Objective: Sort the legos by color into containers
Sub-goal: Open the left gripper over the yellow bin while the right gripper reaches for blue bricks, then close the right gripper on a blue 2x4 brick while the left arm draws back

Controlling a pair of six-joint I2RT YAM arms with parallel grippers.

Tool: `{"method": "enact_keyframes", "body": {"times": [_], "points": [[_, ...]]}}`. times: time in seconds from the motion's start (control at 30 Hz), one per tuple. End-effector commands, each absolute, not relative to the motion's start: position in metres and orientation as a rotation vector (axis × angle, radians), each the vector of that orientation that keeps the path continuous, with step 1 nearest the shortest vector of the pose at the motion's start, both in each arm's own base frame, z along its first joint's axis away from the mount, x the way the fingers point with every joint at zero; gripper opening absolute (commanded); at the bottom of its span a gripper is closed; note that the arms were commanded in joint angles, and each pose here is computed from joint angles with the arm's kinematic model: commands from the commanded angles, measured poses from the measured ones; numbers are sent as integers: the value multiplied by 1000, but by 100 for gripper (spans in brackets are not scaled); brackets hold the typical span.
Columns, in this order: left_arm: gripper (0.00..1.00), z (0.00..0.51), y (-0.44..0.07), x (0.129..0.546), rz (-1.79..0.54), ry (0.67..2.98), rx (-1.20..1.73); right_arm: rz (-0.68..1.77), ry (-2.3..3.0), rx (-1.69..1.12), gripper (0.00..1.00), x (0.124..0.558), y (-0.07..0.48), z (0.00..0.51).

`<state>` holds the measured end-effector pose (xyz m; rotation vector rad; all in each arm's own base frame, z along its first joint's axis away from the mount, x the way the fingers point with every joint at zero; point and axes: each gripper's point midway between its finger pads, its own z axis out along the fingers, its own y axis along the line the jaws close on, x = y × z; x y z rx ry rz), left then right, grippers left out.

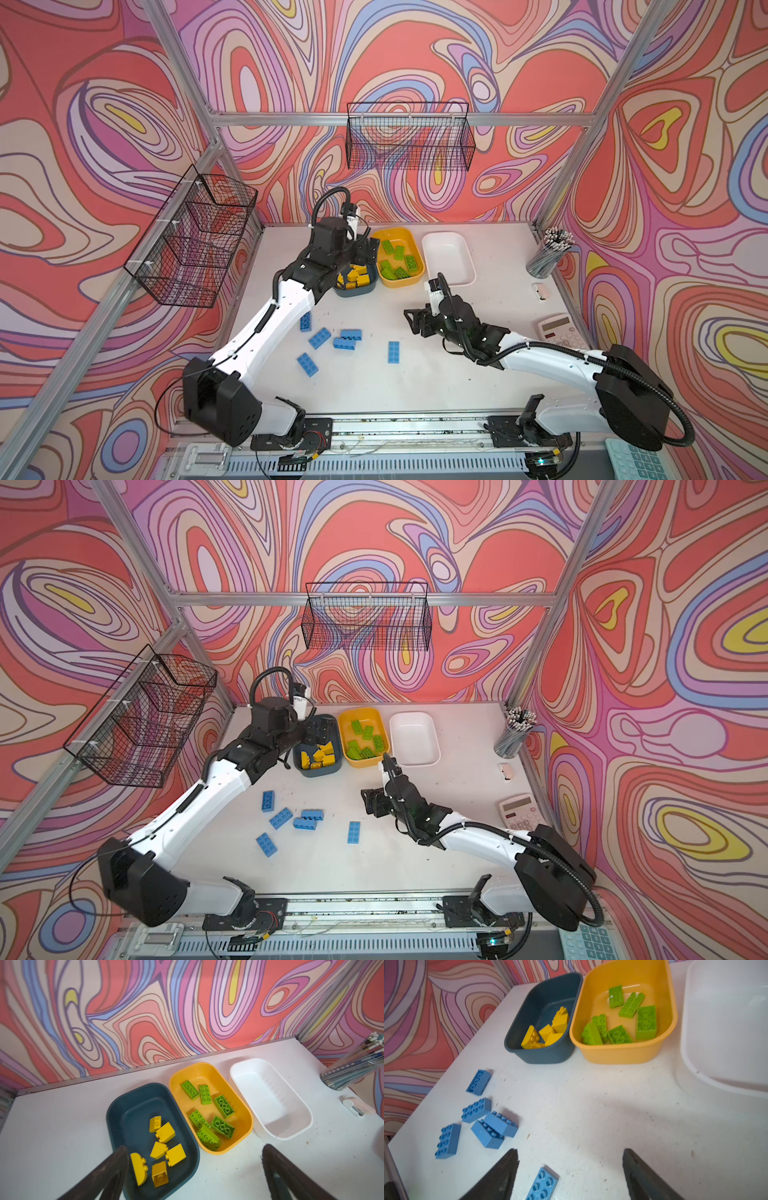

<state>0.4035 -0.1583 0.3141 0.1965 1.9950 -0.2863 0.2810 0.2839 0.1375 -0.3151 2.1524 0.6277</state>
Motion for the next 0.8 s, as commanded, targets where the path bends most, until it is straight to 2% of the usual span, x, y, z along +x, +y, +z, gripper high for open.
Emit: {"method": "enact_keyframes", "body": {"times": [0.0, 0.17, 0.4, 0.77], "points": [[100, 329, -132, 380, -315, 1957, 62, 521, 2221, -321, 83, 269, 286, 121], [100, 343, -107, 337, -315, 1872, 14, 443, 2267, -375, 83, 249, 301, 106], [100, 335, -57, 291, -204, 1788, -158, 375, 2352, -422, 82, 229, 316, 76], [100, 321, -43, 273, -182, 1750, -191, 231, 2445, -472, 81, 217, 334, 38]]}}
